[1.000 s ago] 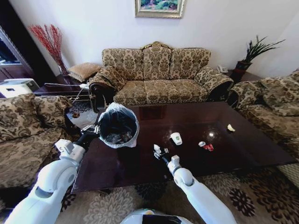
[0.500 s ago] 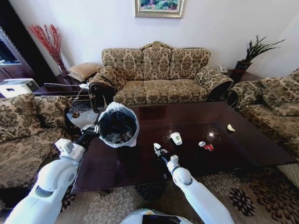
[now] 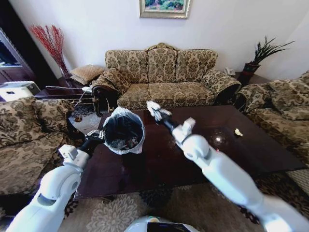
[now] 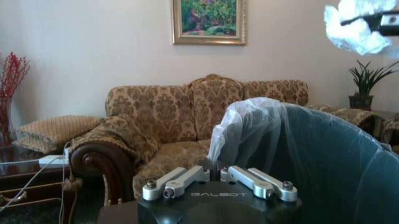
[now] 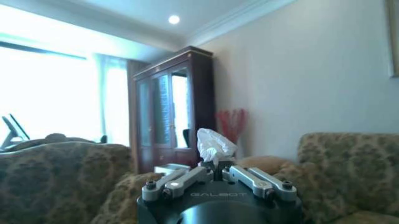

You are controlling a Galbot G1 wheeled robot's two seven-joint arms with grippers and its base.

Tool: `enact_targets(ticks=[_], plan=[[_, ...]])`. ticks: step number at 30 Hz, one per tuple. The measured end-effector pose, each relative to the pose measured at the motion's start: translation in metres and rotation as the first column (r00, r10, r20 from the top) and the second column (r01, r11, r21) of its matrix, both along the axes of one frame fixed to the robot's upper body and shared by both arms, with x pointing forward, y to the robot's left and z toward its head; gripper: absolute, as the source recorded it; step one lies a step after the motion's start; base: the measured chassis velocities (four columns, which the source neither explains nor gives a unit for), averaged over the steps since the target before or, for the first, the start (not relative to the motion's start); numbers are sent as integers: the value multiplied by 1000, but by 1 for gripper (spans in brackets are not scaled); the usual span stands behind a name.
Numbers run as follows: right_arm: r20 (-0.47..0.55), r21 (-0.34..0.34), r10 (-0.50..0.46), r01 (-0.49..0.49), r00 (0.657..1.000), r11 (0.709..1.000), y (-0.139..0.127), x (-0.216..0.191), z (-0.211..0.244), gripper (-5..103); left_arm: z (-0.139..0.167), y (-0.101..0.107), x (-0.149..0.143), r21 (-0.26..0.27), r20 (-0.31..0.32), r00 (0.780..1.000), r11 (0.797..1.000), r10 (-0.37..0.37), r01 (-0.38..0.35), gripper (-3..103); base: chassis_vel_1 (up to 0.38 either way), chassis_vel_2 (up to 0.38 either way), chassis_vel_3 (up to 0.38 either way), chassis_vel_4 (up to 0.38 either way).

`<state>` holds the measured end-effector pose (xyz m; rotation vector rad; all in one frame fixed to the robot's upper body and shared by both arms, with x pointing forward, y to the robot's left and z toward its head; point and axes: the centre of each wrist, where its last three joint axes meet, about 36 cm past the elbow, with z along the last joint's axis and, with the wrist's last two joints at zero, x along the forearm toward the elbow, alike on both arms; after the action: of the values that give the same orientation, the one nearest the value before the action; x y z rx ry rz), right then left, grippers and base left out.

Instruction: Move to the front of the table and place the trash on the table into the trash bin.

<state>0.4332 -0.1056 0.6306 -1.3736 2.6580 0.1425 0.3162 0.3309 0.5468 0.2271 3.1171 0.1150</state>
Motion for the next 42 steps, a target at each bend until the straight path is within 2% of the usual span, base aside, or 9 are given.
enact_targets(ticks=[5, 12, 14, 15, 26, 27, 35, 39, 42], plan=[[-81, -104, 62, -70, 995, 992, 22, -5, -15, -2, 2, -1, -1, 0, 4, 1000, 1000, 2, -2, 3, 0, 0, 0, 0], [-142, -215, 53, -83, 988, 973, 48, -5, -39, 30, 3, 0, -2, -5, 8, 1000, 1000, 10, -10, 3, 0, 0, 0, 0], [-138, -221, 49, -79, 989, 972, 50, -3, -40, 30, 3, 0, -2, -5, 8, 1000, 1000, 11, -11, 3, 0, 0, 0, 0], [-129, -226, 46, -74, 991, 971, 53, 0, -42, 41, 3, 0, -2, -6, 9, 1000, 1000, 11, -11, 3, 0, 0, 0, 0], [-103, -206, 62, -82, 993, 975, 59, 8, -40, 73, 3, 2, 1, -9, 17, 1000, 1000, 15, -15, 3, 0, 0, 0, 0], [-98, -199, 67, -85, 993, 976, 60, 8, -38, 84, 3, 2, 2, -9, 18, 1000, 1000, 15, -15, 3, 0, 0, 0, 0], [-26, -105, 63, -66, 998, 992, 53, 7, -15, 100, 1, 5, 5, -12, 12, 1000, 1000, 24, -24, 3, 0, 0, 0, 0], [23, -61, -34, 36, 999, 998, 22, 13, 4, 100, -1, 8, 7, -14, 6, 999, 999, 36, -36, 3, 0, 0, 0, 0], [6, -60, -203, 203, 979, 977, -17, 19, -10, 100, -1, 8, 8, -19, 10, 999, 999, 39, -39, 3, 0, 0, 0, 0]])
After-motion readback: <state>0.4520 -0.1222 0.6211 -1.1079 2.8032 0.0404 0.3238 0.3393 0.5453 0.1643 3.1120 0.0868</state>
